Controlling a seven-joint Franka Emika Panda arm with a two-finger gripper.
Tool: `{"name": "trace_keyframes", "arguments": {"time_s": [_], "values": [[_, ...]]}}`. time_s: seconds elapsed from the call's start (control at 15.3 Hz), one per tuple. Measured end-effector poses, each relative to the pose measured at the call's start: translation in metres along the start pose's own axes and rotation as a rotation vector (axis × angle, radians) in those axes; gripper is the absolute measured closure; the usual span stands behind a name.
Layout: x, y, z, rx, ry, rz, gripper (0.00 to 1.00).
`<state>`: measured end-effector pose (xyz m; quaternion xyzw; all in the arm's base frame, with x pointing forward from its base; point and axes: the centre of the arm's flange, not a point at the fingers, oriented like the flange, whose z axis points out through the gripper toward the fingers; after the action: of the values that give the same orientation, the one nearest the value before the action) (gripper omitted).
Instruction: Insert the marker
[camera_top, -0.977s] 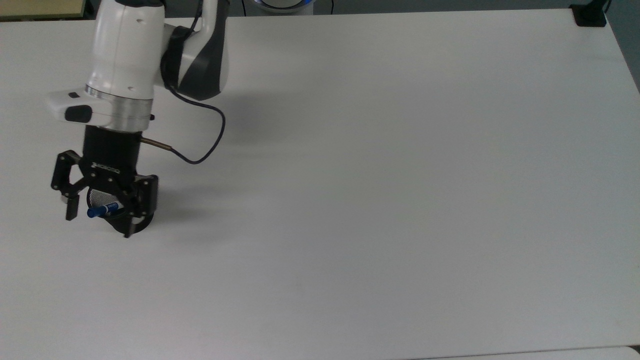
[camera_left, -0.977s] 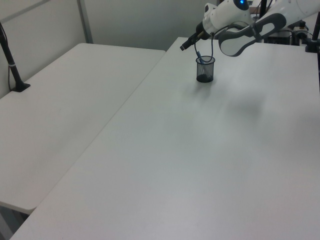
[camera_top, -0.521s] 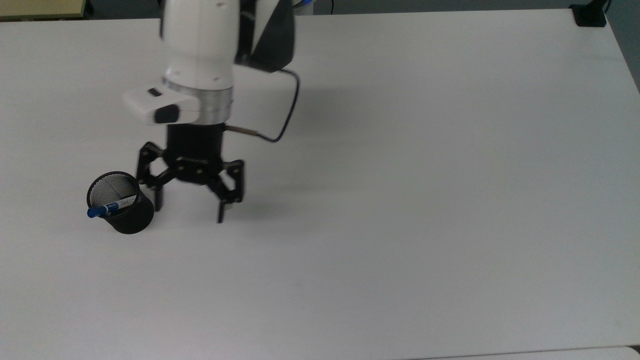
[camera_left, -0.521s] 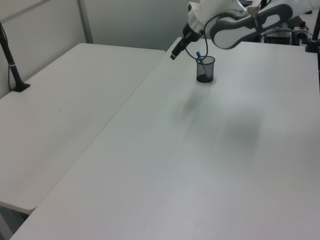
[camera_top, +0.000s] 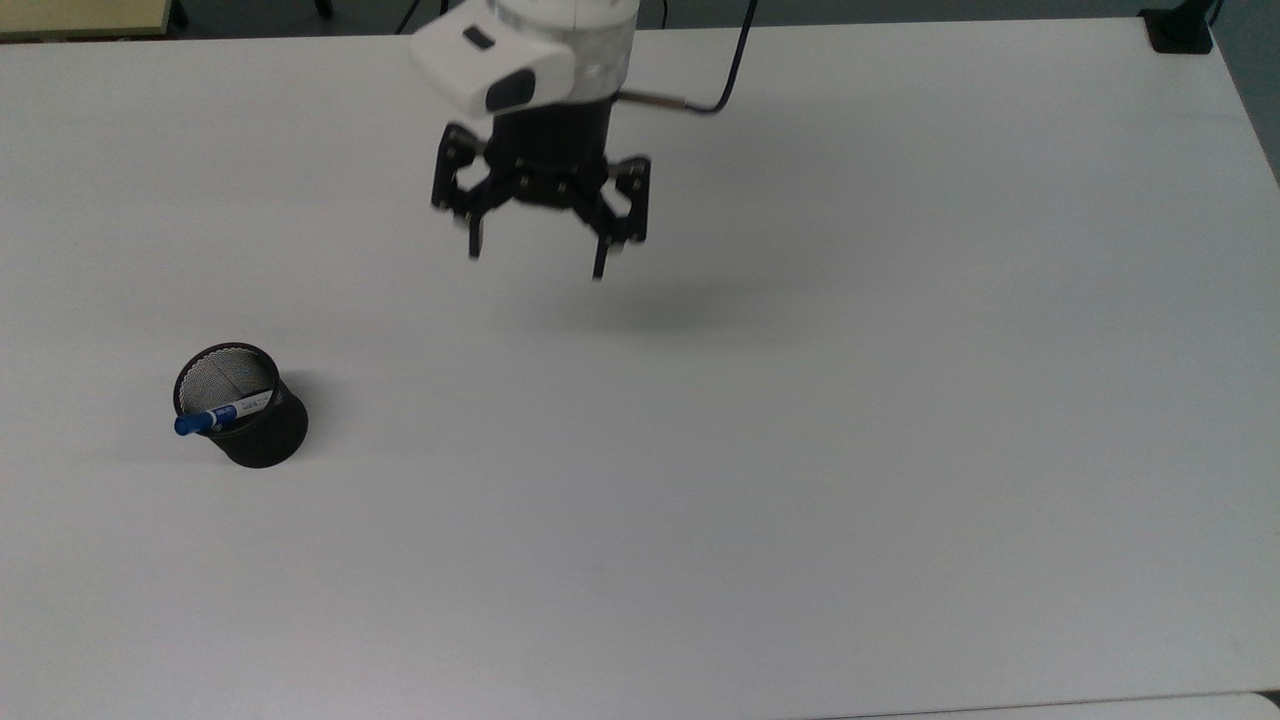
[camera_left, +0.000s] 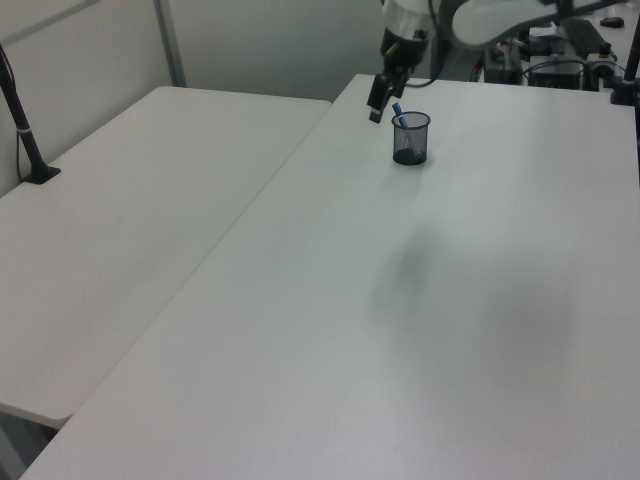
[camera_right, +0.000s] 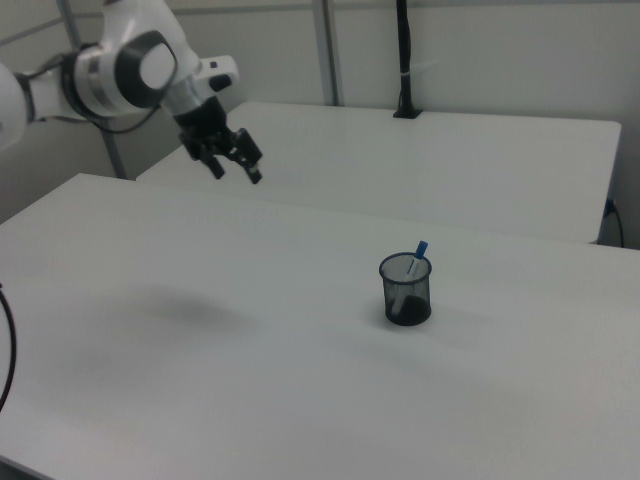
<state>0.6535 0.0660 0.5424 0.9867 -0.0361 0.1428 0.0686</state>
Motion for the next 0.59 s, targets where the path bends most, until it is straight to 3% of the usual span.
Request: {"name": "trace_keyframes", "arguments": {"time_s": [0.26, 0.59], "values": [[-0.035, 0.003, -0.040, -0.015, -0.171, -0.029, 0.00], [-0.053, 0.027, -0.060, 0.064, -0.239, -0.022, 0.00]]}}
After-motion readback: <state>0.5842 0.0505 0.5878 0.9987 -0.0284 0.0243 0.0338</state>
